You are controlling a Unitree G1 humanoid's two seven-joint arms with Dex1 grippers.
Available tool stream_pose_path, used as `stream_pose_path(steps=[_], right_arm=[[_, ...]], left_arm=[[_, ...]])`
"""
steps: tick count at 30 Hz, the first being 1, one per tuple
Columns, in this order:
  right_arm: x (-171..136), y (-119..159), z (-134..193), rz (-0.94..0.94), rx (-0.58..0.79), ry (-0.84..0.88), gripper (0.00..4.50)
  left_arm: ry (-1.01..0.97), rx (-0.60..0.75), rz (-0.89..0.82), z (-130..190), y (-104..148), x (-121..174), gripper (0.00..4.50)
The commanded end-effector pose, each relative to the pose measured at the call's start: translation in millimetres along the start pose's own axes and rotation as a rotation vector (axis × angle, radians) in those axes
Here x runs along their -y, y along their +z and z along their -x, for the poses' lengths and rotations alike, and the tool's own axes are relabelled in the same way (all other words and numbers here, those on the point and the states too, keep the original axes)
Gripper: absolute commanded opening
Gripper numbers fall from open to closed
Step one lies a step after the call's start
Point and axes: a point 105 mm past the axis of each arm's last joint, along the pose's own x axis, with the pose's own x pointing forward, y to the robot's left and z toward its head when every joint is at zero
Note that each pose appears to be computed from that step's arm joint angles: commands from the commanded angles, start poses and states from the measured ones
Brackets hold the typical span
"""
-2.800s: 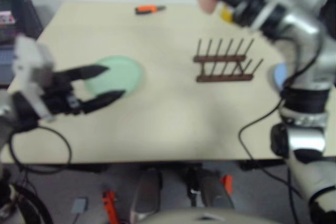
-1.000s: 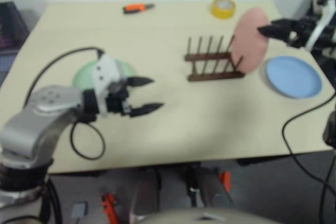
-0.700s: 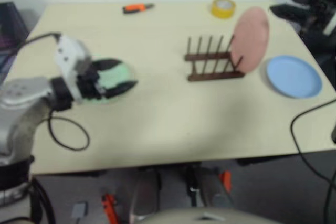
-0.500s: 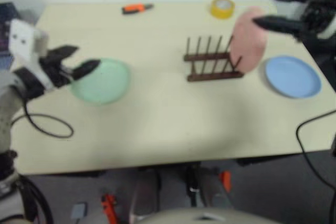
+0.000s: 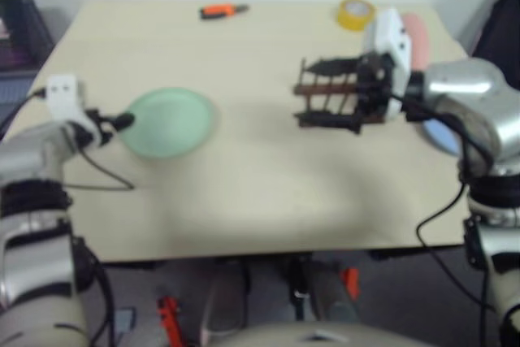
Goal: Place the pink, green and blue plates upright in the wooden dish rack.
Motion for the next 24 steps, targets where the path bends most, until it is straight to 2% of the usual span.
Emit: stream_pose_path(steps=[1,6,9,13,18,21,24], right_arm=[[-6,10,3,0.038,0.017,0.000,4.47],[-11,11,0,0.036,0.015,0.009,4.47],[-15,11,-3,0.033,0.016,0.019,4.50],[-17,11,-5,0.033,0.019,0.022,4.50],[-17,13,-8,0.036,0.033,0.025,4.50],[-16,9,-14,0.076,0.014,0.009,4.50],[-10,0,-29,0.154,-0.026,-0.020,4.50]], left_arm=[[-0.001,-0.003,-0.029,-7,1,3,3.79],[-0.025,-0.069,-0.059,-20,-19,17,3.79],[-0.032,-0.043,-0.048,-22,-14,22,3.20],[-0.041,-0.003,-0.054,-21,1,28,1.79],[-0.027,0.095,-0.022,-10,34,31,0.11],[0.001,0.169,-0.018,1,60,32,0.03],[-0.010,0.257,-0.045,18,95,44,0.03]])
